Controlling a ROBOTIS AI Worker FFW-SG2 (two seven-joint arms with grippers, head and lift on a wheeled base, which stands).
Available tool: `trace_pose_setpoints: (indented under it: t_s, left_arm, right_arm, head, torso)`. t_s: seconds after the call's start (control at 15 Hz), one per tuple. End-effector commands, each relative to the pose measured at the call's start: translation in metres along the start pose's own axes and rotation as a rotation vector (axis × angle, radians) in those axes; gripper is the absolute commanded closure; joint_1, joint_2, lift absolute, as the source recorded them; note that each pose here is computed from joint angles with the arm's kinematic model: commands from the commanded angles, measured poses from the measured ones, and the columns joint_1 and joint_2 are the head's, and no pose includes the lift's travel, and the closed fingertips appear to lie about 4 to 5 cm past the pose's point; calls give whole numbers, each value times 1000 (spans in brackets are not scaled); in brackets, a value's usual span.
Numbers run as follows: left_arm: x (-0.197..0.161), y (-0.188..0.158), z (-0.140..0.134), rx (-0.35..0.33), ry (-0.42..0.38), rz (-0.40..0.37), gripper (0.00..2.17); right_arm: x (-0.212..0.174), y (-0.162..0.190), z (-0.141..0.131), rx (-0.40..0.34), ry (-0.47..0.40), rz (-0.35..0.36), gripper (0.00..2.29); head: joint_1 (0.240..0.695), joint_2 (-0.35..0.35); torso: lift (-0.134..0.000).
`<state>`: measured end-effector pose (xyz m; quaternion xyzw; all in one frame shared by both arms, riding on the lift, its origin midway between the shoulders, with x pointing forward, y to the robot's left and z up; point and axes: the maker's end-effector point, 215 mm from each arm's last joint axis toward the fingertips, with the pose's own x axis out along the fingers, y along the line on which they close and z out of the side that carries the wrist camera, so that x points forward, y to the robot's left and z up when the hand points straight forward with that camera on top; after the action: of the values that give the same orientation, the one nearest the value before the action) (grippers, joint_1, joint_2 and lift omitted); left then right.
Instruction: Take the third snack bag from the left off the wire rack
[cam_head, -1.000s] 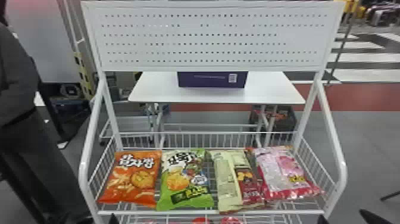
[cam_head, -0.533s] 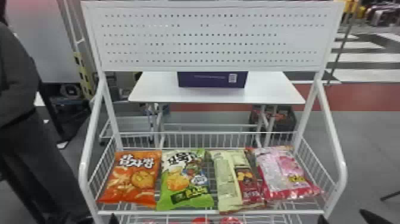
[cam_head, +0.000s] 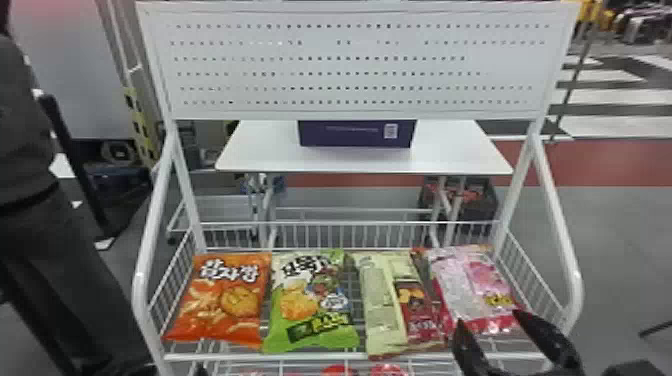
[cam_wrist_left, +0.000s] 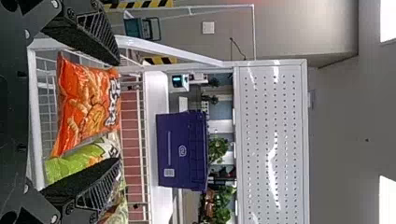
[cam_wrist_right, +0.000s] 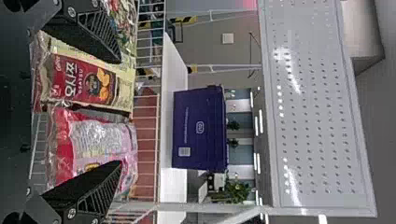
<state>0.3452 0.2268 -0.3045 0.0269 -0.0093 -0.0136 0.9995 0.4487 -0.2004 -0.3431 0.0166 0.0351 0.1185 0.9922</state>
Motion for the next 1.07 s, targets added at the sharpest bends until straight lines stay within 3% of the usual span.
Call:
trace_pose_setpoints:
  t_s: [0.0,0.27,0.53,0.87,1.0]
  left_arm:
    - [1,-1,-2,-1,2,-1,167]
    - [0,0,-5,0,6,1,167]
    - [5,2,-9,0,8,3,167]
    - [6,-1,-10,-2,6,-3,167]
    - [6,-1,-9,-2,5,-5,167]
  right_arm:
    - [47,20,-21,-1,61,28,130]
    - [104,29,-57,-11,153,36,130]
    - [134,65,-82,7,232,106,134]
    - [142,84,-102,-14,323,155,194]
    - [140,83,-107,-15,343,159,336]
  head:
    - [499,0]
    - [499,0]
    - [499,0]
    - [499,0]
    - [499,0]
  torso:
    - [0]
    - [0]
    - [0]
    - [0]
    - [0]
